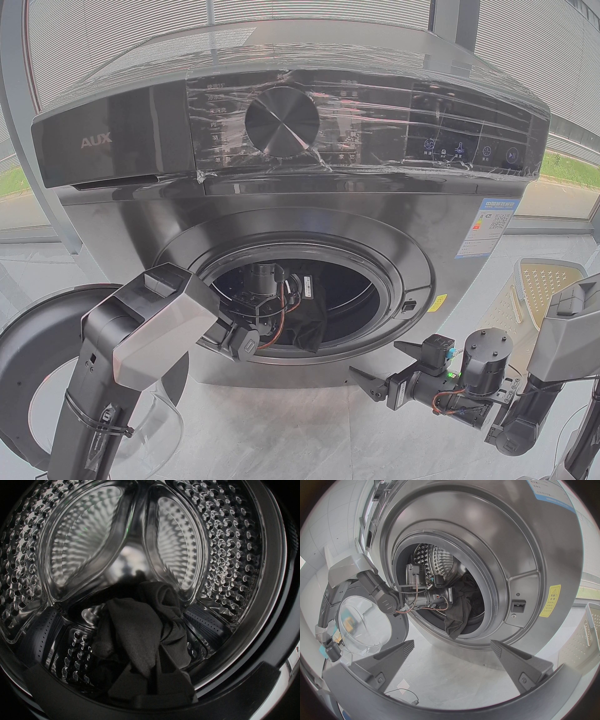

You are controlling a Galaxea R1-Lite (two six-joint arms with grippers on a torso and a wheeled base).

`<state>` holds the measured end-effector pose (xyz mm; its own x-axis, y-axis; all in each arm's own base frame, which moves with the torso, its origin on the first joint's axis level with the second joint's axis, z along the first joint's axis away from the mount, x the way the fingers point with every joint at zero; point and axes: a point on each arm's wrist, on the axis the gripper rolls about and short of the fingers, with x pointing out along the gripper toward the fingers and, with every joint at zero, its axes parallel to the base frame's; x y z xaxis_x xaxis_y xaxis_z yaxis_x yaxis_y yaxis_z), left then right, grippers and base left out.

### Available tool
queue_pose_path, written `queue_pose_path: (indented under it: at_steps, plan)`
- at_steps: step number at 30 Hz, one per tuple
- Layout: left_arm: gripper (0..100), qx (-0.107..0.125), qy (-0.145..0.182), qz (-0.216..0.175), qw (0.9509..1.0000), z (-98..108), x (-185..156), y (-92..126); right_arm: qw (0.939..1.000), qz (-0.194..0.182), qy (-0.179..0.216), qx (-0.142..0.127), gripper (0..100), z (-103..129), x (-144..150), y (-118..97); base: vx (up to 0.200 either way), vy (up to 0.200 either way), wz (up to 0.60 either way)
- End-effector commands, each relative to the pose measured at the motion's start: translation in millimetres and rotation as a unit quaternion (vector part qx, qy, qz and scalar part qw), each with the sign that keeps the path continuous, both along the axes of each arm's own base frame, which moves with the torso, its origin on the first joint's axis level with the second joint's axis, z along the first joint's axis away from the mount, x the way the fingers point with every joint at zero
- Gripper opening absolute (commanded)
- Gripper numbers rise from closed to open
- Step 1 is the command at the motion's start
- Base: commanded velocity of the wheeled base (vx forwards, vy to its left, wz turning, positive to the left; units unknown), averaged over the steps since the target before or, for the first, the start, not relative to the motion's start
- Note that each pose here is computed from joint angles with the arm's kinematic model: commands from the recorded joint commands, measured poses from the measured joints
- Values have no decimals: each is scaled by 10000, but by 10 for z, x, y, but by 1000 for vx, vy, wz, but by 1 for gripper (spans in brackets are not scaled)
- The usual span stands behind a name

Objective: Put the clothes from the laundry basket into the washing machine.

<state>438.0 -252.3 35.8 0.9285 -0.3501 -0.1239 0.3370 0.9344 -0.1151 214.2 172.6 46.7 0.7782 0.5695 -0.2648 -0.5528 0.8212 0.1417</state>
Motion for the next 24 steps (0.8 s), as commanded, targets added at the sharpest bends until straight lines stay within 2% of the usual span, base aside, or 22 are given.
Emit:
queue_pose_path:
  at_steps: [1,2,3,10,14,16,22,24]
  plan:
    - [0,-102,-157,70,9998,-64,98,12,10000,-1,-23,19,100,1,1,2,0,0,0]
    - [0,-145,-262,76,9995,-80,96,22,10000,-8,1,0,100,-18,7,2,0,0,0]
    - [100,-123,-222,60,9997,-99,80,22,10000,-8,1,0,100,-18,7,2,0,0,0]
    - [100,-57,47,-61,10000,-126,-49,29,10000,-16,7,-5,100,-23,10,-1,0,0,0]
    - [100,207,596,-388,9973,-245,-256,27,10000,-10,11,1,100,-23,7,2,0,0,0]
    - [100,295,750,-447,9957,-282,-311,33,10000,-3,11,1,100,-23,5,5,0,0,0]
    - [100,373,857,-479,9945,-343,-338,23,10000,5,17,-4,100,-24,-1,7,0,0,0]
    - [100,453,955,-483,9932,-471,-333,20,10000,5,5,6,100,-18,2,8,0,0,0]
